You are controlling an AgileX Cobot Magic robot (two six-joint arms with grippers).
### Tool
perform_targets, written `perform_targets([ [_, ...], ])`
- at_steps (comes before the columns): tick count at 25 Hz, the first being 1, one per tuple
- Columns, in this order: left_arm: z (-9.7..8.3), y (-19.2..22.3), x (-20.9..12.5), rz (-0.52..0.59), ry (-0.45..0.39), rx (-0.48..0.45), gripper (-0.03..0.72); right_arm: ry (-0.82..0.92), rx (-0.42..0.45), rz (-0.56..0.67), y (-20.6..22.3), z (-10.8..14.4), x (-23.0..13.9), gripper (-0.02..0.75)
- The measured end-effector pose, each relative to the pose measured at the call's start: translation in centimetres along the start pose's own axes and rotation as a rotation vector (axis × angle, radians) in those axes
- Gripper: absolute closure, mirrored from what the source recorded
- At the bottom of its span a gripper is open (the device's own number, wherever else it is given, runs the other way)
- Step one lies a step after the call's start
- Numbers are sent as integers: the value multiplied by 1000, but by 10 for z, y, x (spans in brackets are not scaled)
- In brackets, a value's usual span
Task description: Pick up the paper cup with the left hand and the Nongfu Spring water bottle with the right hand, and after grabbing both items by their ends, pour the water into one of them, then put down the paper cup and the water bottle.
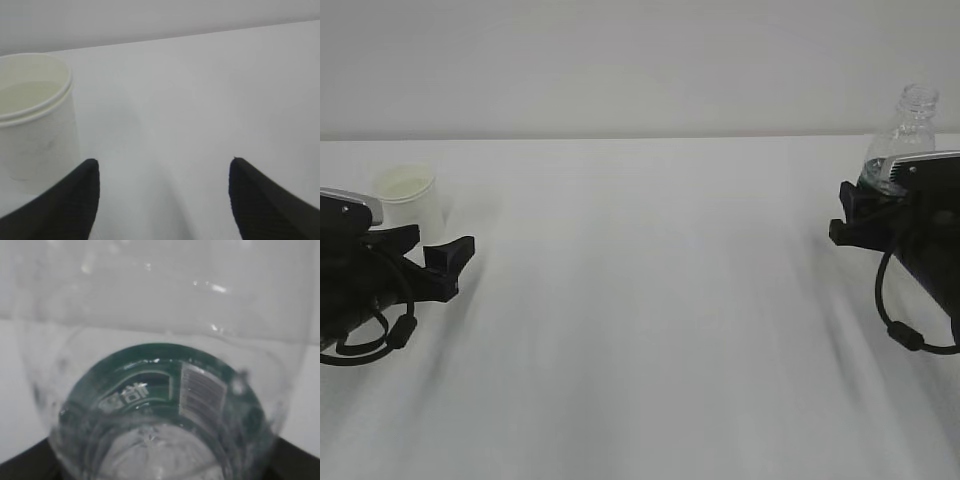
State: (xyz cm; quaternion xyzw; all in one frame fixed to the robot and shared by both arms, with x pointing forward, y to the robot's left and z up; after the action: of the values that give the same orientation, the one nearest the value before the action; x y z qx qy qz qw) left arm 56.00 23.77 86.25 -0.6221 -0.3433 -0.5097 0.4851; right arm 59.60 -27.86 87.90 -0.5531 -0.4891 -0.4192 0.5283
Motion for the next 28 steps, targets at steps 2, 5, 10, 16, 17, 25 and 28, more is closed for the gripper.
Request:
perform_targets([
  [2,-3,0,0,0,2,-8,112,5,-2,-5,2,0,1,266],
  [5,-6,1,0,0,5,-18,112,8,-5,-10,5,0,1,266],
  [10,-7,1,1,-2,6,-22,112,14,-9,6,15,0,-9,266],
  [16,-6,1,1,-2,0,-8,112,26,-28,5,23,-2,-11,266],
  [17,-5,1,1,-2,-2,-3,112,26,-28,2,24,-2,-10,266],
  [25,-1,0,4,-14,-17,33,112,37,-33,15,40,-1,-21,266],
  [28,2,-1,10,-33,-26,59,112,42,-33,32,44,0,-29,266],
])
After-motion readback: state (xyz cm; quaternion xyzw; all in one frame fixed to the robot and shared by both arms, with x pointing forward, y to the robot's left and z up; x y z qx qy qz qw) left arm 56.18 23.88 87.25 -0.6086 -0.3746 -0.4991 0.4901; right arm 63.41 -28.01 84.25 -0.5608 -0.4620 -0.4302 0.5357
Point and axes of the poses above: a point on each arm's last joint axis where the gripper is mounted, y pointing out along that axis toward the gripper, z along the wrist's bending axis when the last joint is at zero, x = y × z, the point moved 2 cm from there along y, pointing out along that axis toward the gripper, and after that the axes turned 2 degrees about y, right-handed, at the moved point
